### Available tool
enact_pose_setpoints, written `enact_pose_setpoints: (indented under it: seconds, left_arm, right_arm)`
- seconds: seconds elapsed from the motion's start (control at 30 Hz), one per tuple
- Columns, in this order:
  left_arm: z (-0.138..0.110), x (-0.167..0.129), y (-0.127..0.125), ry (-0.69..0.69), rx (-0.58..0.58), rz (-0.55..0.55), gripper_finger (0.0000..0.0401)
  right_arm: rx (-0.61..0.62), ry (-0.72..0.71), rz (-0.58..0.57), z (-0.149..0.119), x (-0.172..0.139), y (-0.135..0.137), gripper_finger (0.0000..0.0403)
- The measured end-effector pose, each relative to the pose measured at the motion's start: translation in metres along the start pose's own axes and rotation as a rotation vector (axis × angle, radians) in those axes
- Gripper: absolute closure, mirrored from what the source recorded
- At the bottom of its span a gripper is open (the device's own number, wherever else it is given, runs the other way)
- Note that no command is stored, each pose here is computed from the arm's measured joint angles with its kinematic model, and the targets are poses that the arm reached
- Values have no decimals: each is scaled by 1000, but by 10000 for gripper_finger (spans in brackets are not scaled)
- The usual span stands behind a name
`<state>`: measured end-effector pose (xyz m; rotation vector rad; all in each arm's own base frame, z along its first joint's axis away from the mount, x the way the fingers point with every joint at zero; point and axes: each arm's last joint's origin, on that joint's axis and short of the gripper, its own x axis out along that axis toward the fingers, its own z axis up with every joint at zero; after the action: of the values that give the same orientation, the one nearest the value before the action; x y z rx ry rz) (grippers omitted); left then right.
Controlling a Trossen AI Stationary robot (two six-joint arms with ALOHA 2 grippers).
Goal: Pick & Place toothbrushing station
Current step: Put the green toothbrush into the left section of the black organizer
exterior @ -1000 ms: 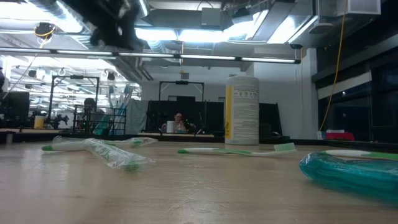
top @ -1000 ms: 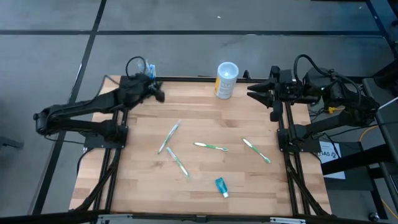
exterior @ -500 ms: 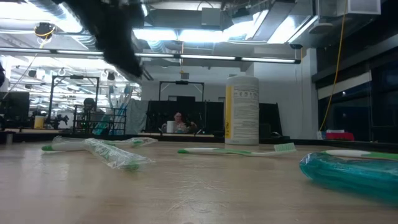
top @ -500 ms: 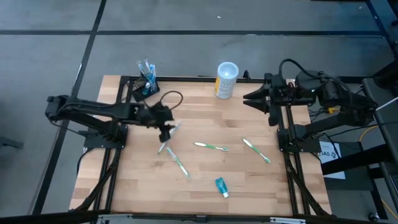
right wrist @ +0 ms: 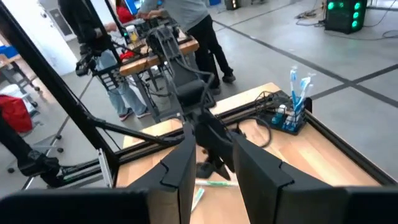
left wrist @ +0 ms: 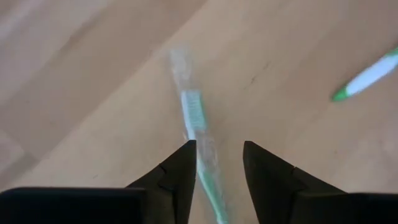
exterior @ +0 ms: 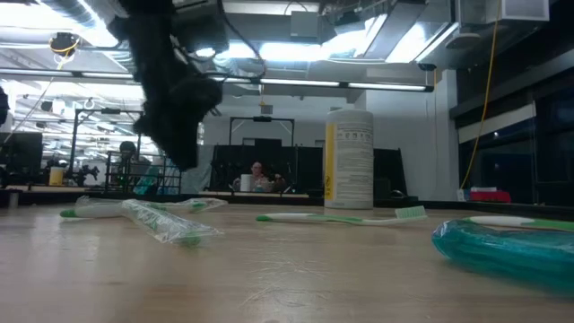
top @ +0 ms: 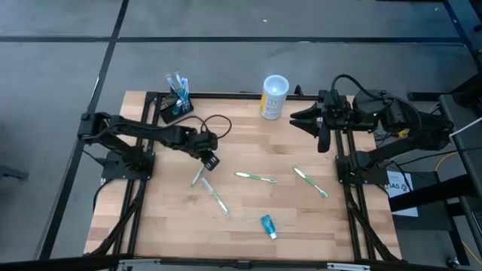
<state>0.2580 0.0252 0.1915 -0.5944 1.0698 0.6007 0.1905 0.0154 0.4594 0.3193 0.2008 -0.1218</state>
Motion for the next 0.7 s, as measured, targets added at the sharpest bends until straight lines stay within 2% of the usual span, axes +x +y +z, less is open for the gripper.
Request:
enact_pose_setpoints:
  seconds: [0.2, 0.37, 0.47, 0.7]
  left_arm:
    - [28, 10, 3, -46, 30, 4, 224]
    - [39, 27, 18, -1, 7, 58, 190]
    - [41, 36, 24, 39, -6, 60, 180]
    - [38, 52, 22, 102, 22, 44, 180]
  right_arm:
    - [-9, -37, 23, 3, -1, 3, 293]
    - [4, -40, 25, 4, -1, 3, 293]
    - [9, -40, 26, 4, -1, 3, 293]
    - [4, -51, 17, 2, -2, 9, 293]
